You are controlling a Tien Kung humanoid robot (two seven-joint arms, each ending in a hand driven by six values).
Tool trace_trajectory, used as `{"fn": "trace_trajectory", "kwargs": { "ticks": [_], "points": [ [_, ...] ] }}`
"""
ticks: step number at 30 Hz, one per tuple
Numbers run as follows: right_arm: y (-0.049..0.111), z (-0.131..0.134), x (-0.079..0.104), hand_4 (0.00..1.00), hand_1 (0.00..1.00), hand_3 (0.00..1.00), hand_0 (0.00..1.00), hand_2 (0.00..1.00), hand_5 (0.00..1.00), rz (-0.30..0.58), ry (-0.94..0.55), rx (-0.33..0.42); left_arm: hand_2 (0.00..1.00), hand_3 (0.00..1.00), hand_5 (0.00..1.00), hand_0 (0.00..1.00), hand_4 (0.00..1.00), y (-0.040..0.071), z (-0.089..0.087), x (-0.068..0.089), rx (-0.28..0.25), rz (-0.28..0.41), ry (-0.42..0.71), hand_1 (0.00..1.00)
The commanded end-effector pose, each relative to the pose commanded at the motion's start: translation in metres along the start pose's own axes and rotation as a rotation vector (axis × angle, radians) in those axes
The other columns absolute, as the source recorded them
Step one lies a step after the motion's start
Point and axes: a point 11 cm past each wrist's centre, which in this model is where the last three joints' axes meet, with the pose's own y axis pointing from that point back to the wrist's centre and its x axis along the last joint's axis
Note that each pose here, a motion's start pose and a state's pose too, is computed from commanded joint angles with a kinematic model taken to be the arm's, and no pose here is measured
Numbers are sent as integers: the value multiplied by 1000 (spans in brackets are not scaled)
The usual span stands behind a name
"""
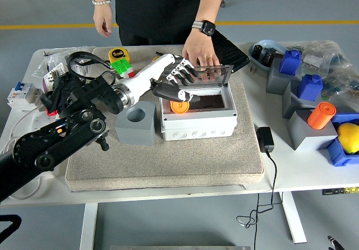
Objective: Fetch the battery,place it into the box,close the lid of the box
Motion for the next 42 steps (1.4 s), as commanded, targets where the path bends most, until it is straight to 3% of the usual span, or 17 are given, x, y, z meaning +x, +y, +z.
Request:
{"fn": "trace_trajectory", "kwargs": {
  "ticks": [5,13,18,31,36,41,42],
  "points": [
    [0,0,0,881,640,538,661,648,446,-3,-7,1,584,556,102,393,912,14,-22,7,55,9,-8,555],
    [0,-2,-1,881,640,538,662,648,444,-5,-5,3,580,551,131,391,939,15,-35,0,99,-21,-31,548],
    [0,-2,-1,881,640,538,662,648,444,-5,-4,4,579,550,144,396,927,9,-28,-15,86,-59,-32,560],
    [0,-1,-3,880,640,538,661,648,444,-8,-1,1,582,556,99,396,896,-25,21,-66,-14,-151,23,563],
    [1,-2,-4,881,640,538,660,647,444,-10,2,4,586,559,98,401,889,-29,36,-67,-49,-151,53,576],
    [1,-1,-4,881,640,538,660,647,444,-9,-1,3,586,559,98,401,889,-29,50,-50,-115,-99,82,576],
    [1,-1,-4,881,640,538,661,647,445,-9,-2,2,613,586,145,520,907,-29,55,-45,-139,-81,91,656]
  ]
}}
